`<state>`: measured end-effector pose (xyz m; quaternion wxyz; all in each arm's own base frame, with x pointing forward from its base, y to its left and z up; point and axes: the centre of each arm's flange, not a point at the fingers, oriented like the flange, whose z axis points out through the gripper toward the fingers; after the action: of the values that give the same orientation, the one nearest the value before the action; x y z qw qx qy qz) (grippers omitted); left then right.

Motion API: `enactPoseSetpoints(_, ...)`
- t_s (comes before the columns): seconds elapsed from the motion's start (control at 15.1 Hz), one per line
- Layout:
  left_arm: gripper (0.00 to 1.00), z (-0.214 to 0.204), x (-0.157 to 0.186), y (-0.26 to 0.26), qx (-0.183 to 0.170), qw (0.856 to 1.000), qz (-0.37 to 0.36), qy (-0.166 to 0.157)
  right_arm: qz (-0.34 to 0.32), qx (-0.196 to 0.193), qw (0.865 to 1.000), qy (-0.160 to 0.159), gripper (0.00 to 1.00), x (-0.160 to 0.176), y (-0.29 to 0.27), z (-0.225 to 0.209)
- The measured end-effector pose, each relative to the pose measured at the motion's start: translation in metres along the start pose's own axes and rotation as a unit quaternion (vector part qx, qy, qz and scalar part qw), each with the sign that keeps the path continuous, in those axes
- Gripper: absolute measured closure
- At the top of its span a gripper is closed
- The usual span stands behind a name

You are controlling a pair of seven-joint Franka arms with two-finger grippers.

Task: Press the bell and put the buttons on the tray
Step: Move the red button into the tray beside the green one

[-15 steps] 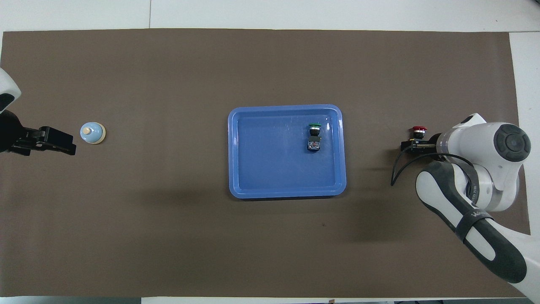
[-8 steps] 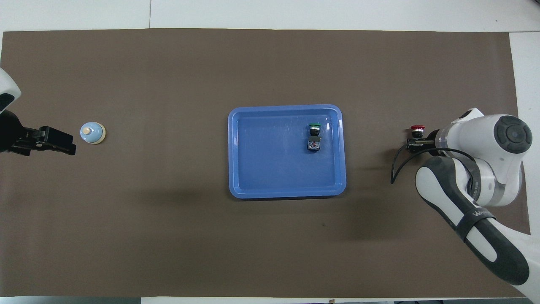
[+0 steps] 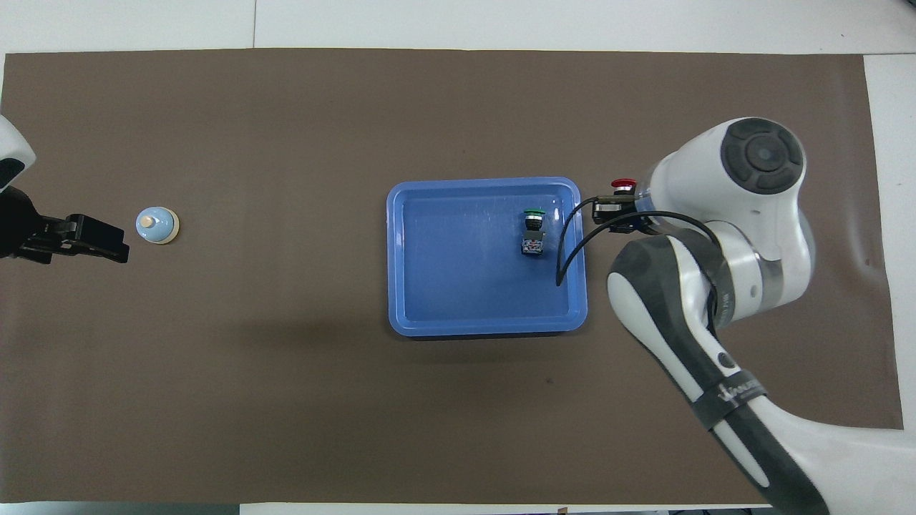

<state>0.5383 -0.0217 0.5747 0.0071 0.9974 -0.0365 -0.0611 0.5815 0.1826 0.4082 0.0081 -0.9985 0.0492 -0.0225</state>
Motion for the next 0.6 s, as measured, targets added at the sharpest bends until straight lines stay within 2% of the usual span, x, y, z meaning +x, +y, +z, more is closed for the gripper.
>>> enactPoseSetpoints(0.33,0.00,0.000,0.000,0.000,0.000,1.000,0.000,0.000,0.047,-0.005,0.999,-0.008,0.59,-0.030,-0.115,0.034)
enactPoseSetpoints(0.6,0.00,0.000,0.000,0.000,0.000,1.000,0.000,0.000,0.062,-0.006,0.998,-0.003,0.59,-0.039,-0.155,0.080)
